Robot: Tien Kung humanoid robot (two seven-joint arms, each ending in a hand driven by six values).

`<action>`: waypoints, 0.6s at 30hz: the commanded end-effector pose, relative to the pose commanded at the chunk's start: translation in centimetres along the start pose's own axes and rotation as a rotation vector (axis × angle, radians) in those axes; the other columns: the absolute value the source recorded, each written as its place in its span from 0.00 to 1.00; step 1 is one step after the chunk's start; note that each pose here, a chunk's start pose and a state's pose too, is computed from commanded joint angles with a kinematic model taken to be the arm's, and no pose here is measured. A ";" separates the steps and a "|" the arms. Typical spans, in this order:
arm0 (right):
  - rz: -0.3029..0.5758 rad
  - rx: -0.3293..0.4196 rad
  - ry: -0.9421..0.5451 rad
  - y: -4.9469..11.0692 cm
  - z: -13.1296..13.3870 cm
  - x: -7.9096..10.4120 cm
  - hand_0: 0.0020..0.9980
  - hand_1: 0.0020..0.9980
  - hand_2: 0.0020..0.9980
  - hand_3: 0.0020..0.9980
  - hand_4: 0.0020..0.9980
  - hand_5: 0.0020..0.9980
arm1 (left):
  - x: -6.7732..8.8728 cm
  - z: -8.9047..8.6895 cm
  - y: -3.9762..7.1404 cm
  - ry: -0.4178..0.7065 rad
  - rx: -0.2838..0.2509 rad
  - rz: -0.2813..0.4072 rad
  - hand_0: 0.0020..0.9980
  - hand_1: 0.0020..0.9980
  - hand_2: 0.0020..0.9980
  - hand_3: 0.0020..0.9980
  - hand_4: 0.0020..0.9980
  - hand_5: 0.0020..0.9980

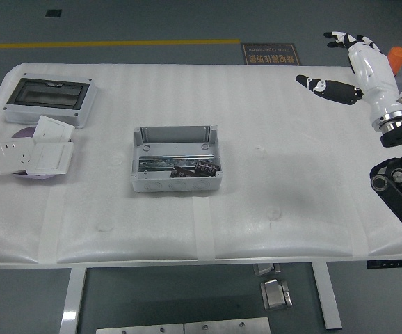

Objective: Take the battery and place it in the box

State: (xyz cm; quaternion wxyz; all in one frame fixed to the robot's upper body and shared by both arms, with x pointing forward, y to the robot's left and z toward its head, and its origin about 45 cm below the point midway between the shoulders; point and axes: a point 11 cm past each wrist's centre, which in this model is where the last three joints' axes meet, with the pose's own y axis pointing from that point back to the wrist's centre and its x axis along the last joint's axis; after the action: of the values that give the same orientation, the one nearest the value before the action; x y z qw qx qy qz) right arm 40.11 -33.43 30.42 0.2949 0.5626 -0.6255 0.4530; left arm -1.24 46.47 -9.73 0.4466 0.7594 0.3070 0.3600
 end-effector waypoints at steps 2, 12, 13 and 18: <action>0.005 -0.012 -0.008 0.3 0.5 0.2 0.95 0.78 0.74 0.81 1.00 0.59 | 0.0 0.0 0.0 0.002 -0.001 0.000 0.62 0.64 0.44 0.58 0.41 0.40; 0.046 -0.059 -0.032 0.8 1.9 0.9 0.95 0.78 0.74 0.81 1.00 0.58 | 0.0 -0.2 0.0 0.018 -0.005 0.008 0.62 0.64 0.44 0.58 0.41 0.40; 0.057 -0.063 -0.030 0.8 2.0 1.1 0.94 0.77 0.74 0.81 1.00 0.56 | 0.1 -0.3 -0.1 0.019 -0.003 0.010 0.62 0.64 0.44 0.58 0.41 0.40; 0.102 -0.083 -0.023 0.9 2.4 2.0 0.94 0.77 0.74 0.81 1.00 0.56 | 0.3 -0.9 -0.1 0.023 0.011 0.019 0.62 0.64 0.44 0.58 0.41 0.40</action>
State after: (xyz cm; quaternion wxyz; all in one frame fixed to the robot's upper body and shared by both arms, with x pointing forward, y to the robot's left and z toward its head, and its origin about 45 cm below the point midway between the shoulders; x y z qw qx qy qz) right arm 39.19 -36.52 30.93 0.2872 0.5224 -0.6750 0.4347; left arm -1.85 47.23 -9.43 0.4354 0.7604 0.3070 0.3714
